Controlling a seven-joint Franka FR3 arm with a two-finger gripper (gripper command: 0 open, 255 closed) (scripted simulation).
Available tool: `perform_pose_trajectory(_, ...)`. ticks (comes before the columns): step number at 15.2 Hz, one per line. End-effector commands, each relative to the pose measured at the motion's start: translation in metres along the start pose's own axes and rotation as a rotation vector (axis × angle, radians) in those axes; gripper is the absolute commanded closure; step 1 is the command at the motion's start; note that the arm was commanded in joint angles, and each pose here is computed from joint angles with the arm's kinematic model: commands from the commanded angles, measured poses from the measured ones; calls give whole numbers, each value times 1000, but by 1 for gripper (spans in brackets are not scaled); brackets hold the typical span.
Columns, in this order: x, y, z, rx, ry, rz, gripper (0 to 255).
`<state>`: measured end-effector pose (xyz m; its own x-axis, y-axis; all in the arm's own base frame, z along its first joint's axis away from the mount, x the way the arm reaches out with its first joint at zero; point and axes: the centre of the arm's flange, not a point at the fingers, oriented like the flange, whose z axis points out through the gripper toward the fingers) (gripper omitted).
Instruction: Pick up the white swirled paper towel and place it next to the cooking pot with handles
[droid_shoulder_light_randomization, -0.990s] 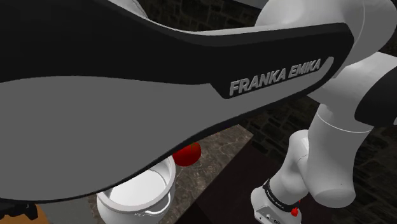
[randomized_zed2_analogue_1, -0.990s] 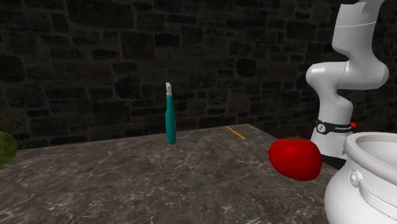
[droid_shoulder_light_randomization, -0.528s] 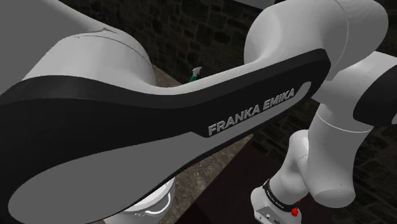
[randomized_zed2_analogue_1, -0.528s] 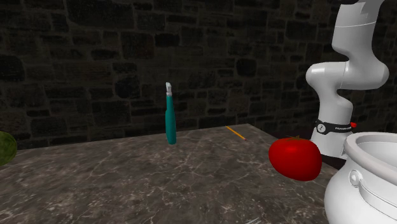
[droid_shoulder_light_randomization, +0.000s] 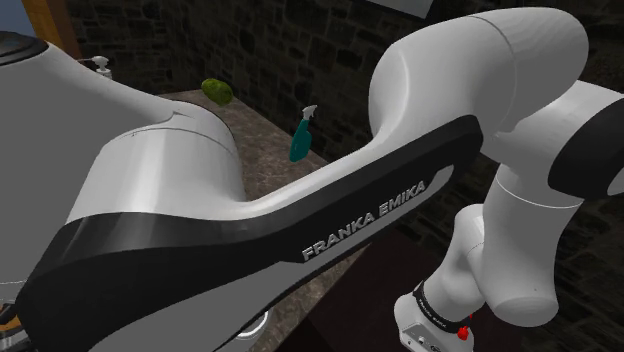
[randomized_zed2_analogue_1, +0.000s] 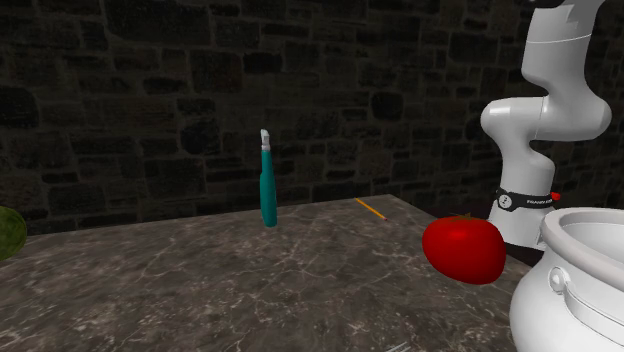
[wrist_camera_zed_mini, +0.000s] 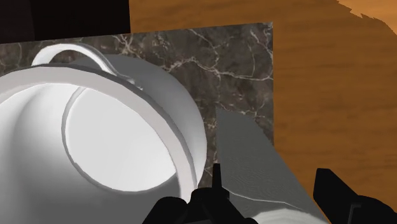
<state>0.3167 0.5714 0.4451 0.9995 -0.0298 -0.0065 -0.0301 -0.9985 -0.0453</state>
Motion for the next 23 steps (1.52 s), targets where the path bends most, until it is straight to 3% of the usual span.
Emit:
perform_pose_trajectory(1, 0, 0, 11, 1, 0, 0, 255)
perform_pose_trajectory(5, 0, 1, 29, 1, 0, 0, 255)
perform_pose_trajectory(12, 0, 1, 29, 1, 0, 0, 255)
perform_pose_trajectory(13, 0, 1, 29, 1, 0, 0, 0)
perform_pose_trajectory(18, 0, 1, 29, 1, 0, 0, 0)
perform_pose_trajectory(22, 0, 1, -21, 1, 0, 0, 0)
perform_pose_trajectory(23, 0, 1, -21, 1, 0, 0, 0)
